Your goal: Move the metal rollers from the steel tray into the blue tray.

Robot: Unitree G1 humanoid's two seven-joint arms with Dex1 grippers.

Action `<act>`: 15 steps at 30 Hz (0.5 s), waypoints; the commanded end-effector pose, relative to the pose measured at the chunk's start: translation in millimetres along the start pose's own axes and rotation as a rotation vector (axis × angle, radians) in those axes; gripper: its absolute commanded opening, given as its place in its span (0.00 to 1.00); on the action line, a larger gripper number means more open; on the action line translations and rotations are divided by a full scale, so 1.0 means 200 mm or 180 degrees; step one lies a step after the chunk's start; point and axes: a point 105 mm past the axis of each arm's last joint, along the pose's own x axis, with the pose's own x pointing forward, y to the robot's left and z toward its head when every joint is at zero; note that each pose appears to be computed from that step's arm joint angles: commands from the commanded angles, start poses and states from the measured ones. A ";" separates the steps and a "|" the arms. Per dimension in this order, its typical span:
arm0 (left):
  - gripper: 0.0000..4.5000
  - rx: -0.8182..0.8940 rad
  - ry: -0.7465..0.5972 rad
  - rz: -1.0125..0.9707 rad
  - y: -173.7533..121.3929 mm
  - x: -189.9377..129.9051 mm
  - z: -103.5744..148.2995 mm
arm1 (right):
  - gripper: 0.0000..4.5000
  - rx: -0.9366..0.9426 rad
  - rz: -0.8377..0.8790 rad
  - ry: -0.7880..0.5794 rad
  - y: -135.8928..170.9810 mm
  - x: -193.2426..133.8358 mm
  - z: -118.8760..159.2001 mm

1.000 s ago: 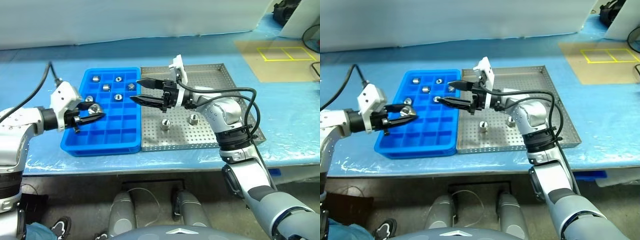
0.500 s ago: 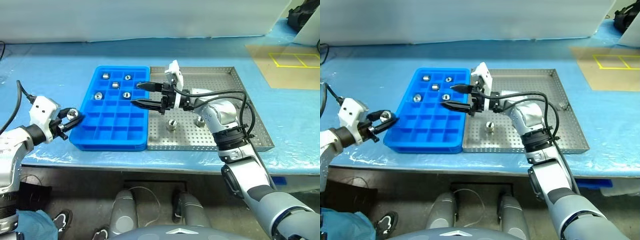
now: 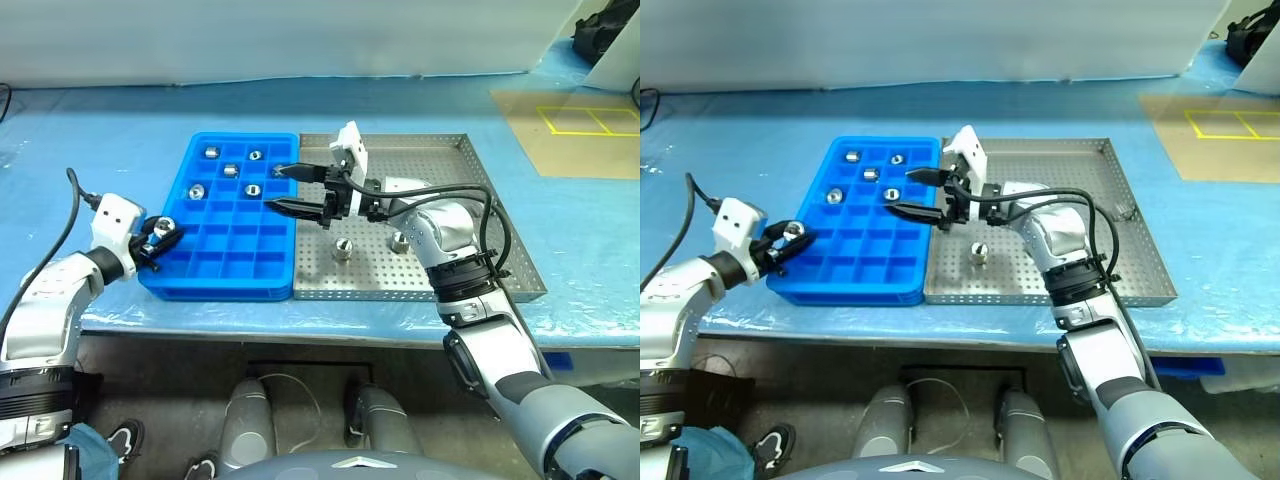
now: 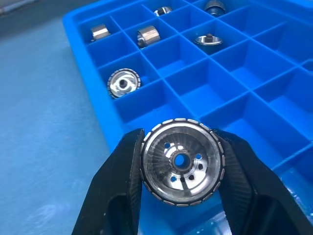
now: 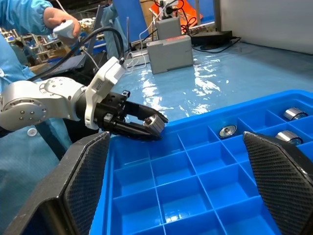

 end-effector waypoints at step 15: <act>0.89 -0.0023 -0.0477 0.0207 0.06 0.10 0.23 | 1.00 -0.0216 -0.0152 -0.0091 0.01 -0.03 0.05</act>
